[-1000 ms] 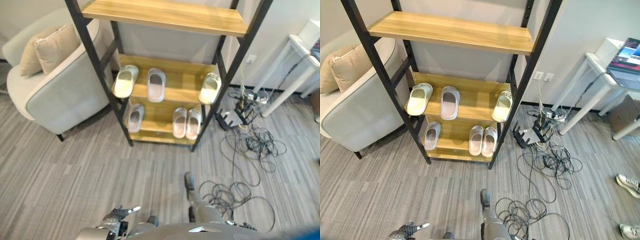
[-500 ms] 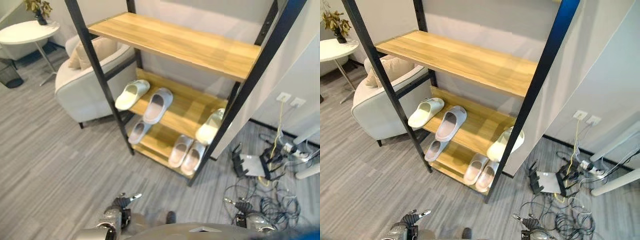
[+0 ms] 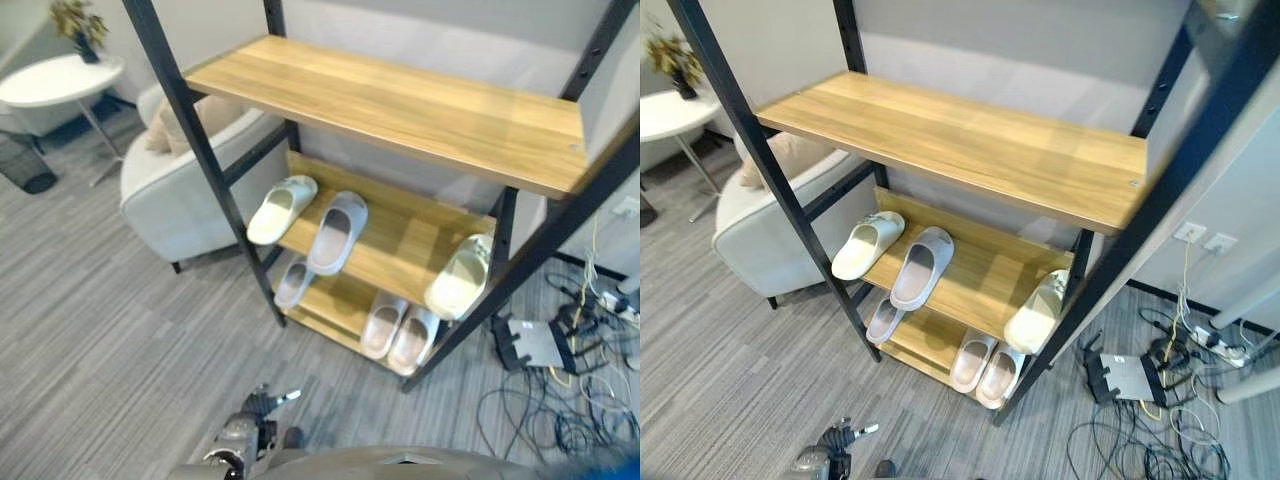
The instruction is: Arrange the slippers neatly on the shoe rack.
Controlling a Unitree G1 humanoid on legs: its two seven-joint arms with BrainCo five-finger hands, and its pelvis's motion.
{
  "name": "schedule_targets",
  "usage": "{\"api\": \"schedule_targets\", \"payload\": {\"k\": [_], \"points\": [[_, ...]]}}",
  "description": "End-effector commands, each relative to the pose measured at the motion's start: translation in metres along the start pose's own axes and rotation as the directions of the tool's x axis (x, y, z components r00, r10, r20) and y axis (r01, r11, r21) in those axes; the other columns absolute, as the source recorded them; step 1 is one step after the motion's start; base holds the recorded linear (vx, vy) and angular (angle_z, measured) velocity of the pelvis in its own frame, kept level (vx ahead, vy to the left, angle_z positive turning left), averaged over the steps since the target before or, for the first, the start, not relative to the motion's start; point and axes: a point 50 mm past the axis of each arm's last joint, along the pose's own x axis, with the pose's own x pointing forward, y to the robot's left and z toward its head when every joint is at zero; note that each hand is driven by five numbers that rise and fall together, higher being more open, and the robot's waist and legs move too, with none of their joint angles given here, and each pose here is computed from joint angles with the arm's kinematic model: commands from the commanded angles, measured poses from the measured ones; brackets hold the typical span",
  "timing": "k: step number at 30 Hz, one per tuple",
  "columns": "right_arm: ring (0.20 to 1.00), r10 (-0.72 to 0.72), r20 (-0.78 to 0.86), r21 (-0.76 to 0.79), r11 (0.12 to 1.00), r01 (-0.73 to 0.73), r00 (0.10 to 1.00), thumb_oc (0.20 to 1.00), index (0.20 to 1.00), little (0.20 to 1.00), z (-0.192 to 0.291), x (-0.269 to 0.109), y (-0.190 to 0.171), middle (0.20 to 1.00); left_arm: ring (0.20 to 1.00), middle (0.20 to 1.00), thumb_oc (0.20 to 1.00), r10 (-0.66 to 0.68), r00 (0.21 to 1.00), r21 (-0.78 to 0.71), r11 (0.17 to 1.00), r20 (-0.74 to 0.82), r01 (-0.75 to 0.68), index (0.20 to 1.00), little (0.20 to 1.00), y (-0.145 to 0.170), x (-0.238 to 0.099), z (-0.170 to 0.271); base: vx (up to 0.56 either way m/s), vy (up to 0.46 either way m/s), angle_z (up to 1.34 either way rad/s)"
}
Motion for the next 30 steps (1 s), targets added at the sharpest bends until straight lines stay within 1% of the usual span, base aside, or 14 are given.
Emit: {"api": "schedule_targets", "payload": {"k": [1, 4, 5, 11, 14, 15, 17, 21, 22, 23, 24, 25, 27, 30], "points": [[1.0, 0.0, 0.091, 0.029, 1.0, -0.002, 0.996, 1.0, 1.0, 1.0, 0.03, 0.002, 0.001, 1.0, 1.0, 1.0, 1.0, 0.01, 0.997, 0.005, 1.0, 0.075, -0.01, 1.0, 1.0, 0.004, 0.003, 0.019, 0.03, 0.048, 0.01], [1.0, 0.012, 0.104, 0.025, 1.0, -0.015, 0.995, 1.0, 1.0, 1.0, 0.034, 0.002, 0.006, 1.0, 1.0, 1.0, 1.0, 0.004, 0.998, 0.018, 1.0, 0.063, -0.005, 1.0, 1.0, 0.001, 0.003, 0.016, 0.04, 0.052, 0.0], [1.0, 0.03, 0.152, 0.004, 1.0, -0.031, 0.988, 1.0, 1.0, 1.0, 0.047, 0.002, 0.011, 1.0, 1.0, 1.0, 1.0, -0.005, 0.999, 0.04, 0.999, 0.05, 0.003, 1.0, 1.0, -0.002, 0.003, 0.013, 0.03, 0.047, 0.0], [1.0, 0.099, 0.357, 0.011, 0.994, -0.11, 0.929, 1.0, 1.0, 1.0, 0.096, -0.006, 0.027, 1.0, 1.0, 1.0, 1.0, -0.033, 0.999, 0.096, 0.995, 0.033, 0.03, 1.0, 1.0, -0.004, 0.002, 0.009, 0.03, 0.039, -0.06], [1.0, 0.132, 0.407, -0.005, 0.99, -0.142, 0.904, 1.0, 1.0, 1.0, 0.106, -0.01, 0.034, 1.0, 1.0, 1.0, 1.0, -0.042, 0.999, 0.114, 0.993, 0.034, 0.038, 1.0, 1.0, -0.004, 0.002, 0.01, 0.0, 0.044, -0.04], [1.0, 0.16, 0.44, -0.038, 0.987, -0.159, 0.884, 1.0, 1.0, 1.0, 0.115, -0.014, 0.04, 1.0, 1.0, 1.0, 1.0, -0.05, 0.998, 0.128, 0.991, 0.039, 0.045, 1.0, 1.0, -0.004, 0.003, 0.012, -0.01, 0.065, -0.05], [1.0, 0.172, 0.45, -0.053, 0.985, -0.166, 0.876, 1.0, 1.0, 1.0, 0.117, -0.015, 0.043, 1.0, 1.0, 1.0, 1.0, -0.053, 0.998, 0.134, 0.99, 0.039, 0.048, 1.0, 1.0, -0.005, 0.003, 0.013, -0.01, 0.065, -0.01], [1.0, 0.257, 0.509, -0.164, 0.966, -0.201, 0.821, 1.0, 1.0, 1.0, 0.138, -0.024, 0.06, 1.0, 1.0, 1.0, 1.0, -0.072, 0.996, 0.157, 0.986, 0.05, 0.063, 1.0, 1.0, -0.009, 0.003, 0.017, -0.01, 0.066, 0.01], [1.0, 0.309, 0.511, -0.2, 0.95, -0.238, 0.802, 1.0, 1.0, 1.0, 0.141, -0.028, 0.073, 1.0, 1.0, 1.0, 1.0, -0.072, 0.996, 0.168, 0.984, 0.043, 0.064, 1.0, 1.0, -0.009, 0.003, 0.016, -0.02, 0.061, 0.01], [1.0, 0.327, 0.51, -0.211, 0.944, -0.253, 0.795, 1.0, 1.0, 1.0, 0.142, -0.029, 0.078, 1.0, 1.0, 1.0, 1.0, -0.073, 0.997, 0.175, 0.982, 0.041, 0.064, 1.0, 1.0, -0.009, 0.003, 0.016, -0.03, 0.049, 0.01], [1.0, 0.385, 0.407, -0.227, 0.921, -0.316, 0.828, 1.0, 1.0, 1.0, 0.095, -0.022, 0.075, 1.0, 1.0, 1.0, 1.0, -0.062, 0.997, 0.168, 0.984, 0.045, 0.054, 1.0, 1.0, -0.003, 0.004, 0.017, -0.04, 0.033, -0.01], [1.0, 0.419, 0.394, -0.248, 0.905, -0.345, 0.818, 1.0, 1.0, 1.0, 0.082, -0.023, 0.074, 1.0, 1.0, 1.0, 1.0, -0.055, 0.997, 0.164, 0.985, 0.054, 0.046, 1.0, 1.0, 0.001, 0.004, 0.018, -0.08, 0.031, 0.03], [1.0, 0.484, 0.441, -0.34, 0.869, -0.358, 0.756, 1.0, 1.0, 1.0, 0.078, -0.033, 0.069, 1.0, 1.0, 1.0, 1.0, -0.032, 0.998, 0.146, 0.989, 0.052, 0.024, 1.0, 1.0, 0.012, 0.004, 0.02, -0.1, 0.043, -0.09], [1.0, 0.564, 0.466, -0.412, 0.82, -0.396, 0.682, 1.0, 1.0, 1.0, 0.086, -0.043, 0.081, 1.0, 1.0, 1.0, 1.0, -0.015, 0.999, 0.138, 0.99, 0.028, 0.011, 1.0, 1.0, 0.013, 0.005, 0.019, -0.02, 0.025, -0.19]]}}
